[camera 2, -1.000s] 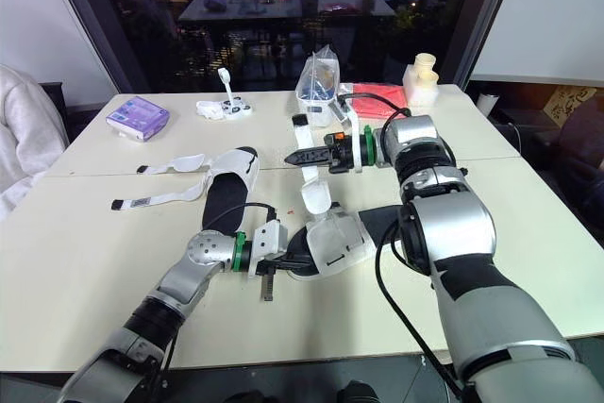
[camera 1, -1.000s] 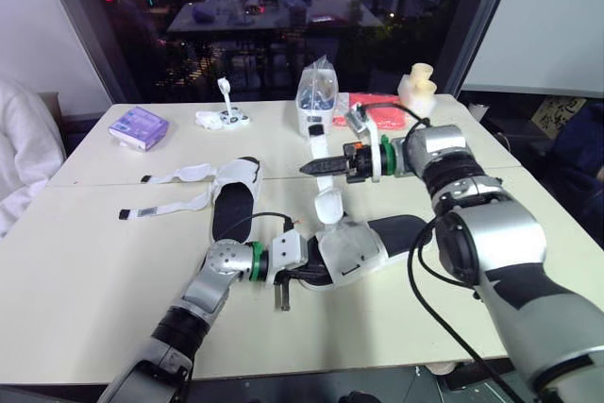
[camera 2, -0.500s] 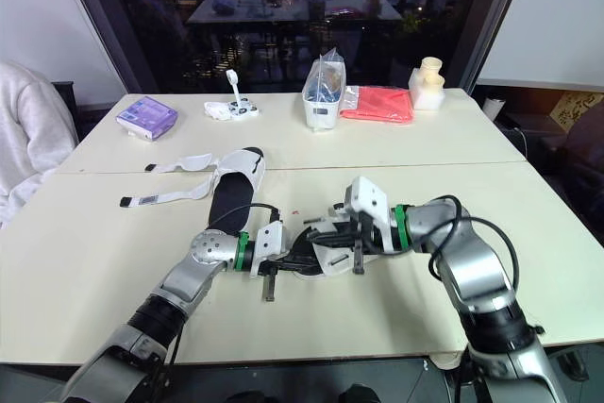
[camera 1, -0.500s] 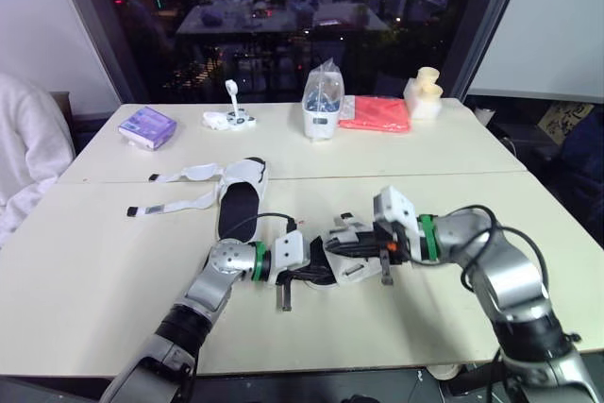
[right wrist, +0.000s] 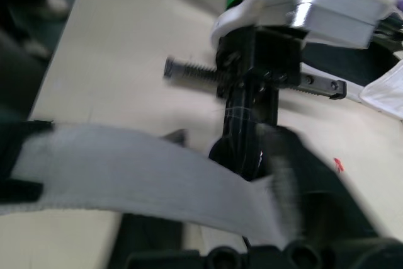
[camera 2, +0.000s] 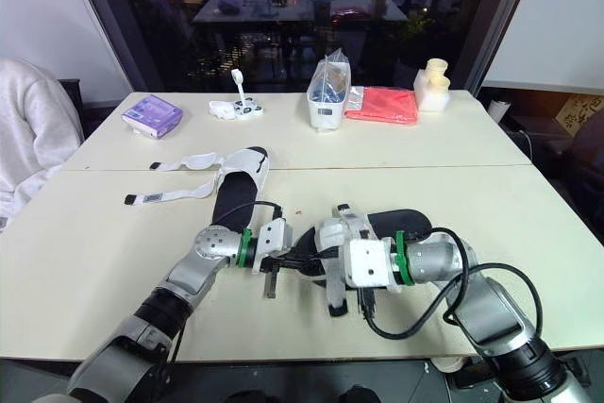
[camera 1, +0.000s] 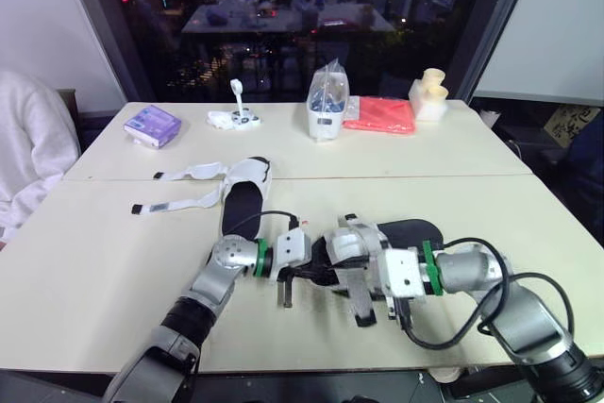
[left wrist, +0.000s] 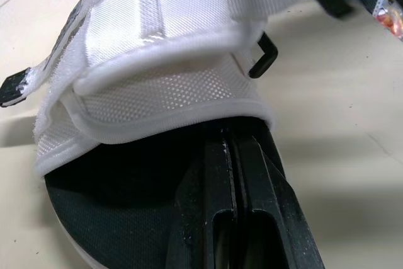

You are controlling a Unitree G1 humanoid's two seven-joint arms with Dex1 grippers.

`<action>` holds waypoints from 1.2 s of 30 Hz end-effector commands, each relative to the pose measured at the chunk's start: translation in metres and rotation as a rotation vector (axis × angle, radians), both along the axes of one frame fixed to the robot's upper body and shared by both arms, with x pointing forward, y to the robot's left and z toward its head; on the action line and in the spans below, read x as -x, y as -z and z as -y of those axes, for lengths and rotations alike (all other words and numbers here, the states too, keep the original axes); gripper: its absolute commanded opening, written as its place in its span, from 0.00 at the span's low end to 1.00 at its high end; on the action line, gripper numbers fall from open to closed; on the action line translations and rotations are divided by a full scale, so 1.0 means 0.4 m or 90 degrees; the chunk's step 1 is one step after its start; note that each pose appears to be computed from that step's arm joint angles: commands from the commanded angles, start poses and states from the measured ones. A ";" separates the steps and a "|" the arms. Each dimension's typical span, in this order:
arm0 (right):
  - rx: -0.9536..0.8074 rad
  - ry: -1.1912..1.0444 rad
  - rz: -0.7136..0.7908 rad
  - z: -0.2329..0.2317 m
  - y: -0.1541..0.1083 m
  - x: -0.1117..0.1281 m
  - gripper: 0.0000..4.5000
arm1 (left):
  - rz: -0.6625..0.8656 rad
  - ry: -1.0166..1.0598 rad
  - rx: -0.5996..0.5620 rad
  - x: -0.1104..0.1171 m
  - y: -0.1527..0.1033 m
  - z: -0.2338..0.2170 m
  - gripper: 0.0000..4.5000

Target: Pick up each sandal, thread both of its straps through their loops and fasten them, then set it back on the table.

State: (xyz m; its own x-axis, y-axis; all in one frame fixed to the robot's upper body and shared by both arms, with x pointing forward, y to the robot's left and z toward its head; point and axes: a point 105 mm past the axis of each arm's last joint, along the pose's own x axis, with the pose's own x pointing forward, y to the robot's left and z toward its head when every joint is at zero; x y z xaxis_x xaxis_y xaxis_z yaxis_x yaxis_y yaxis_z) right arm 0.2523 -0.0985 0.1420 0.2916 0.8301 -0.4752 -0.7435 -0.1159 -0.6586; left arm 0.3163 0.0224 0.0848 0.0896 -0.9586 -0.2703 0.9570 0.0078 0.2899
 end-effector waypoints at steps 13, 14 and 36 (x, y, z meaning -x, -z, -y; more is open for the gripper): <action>0.186 0.050 -0.103 0.211 0.001 0.080 0.99 | 0.005 0.010 -0.001 -0.003 0.001 0.007 0.00; 0.177 0.065 -0.133 0.218 -0.006 0.082 0.99 | 0.006 0.013 -0.001 -0.003 0.001 0.009 0.00; -0.160 0.345 -0.776 0.130 0.074 0.040 0.99 | 0.030 0.033 -0.002 -0.006 -0.007 0.025 0.00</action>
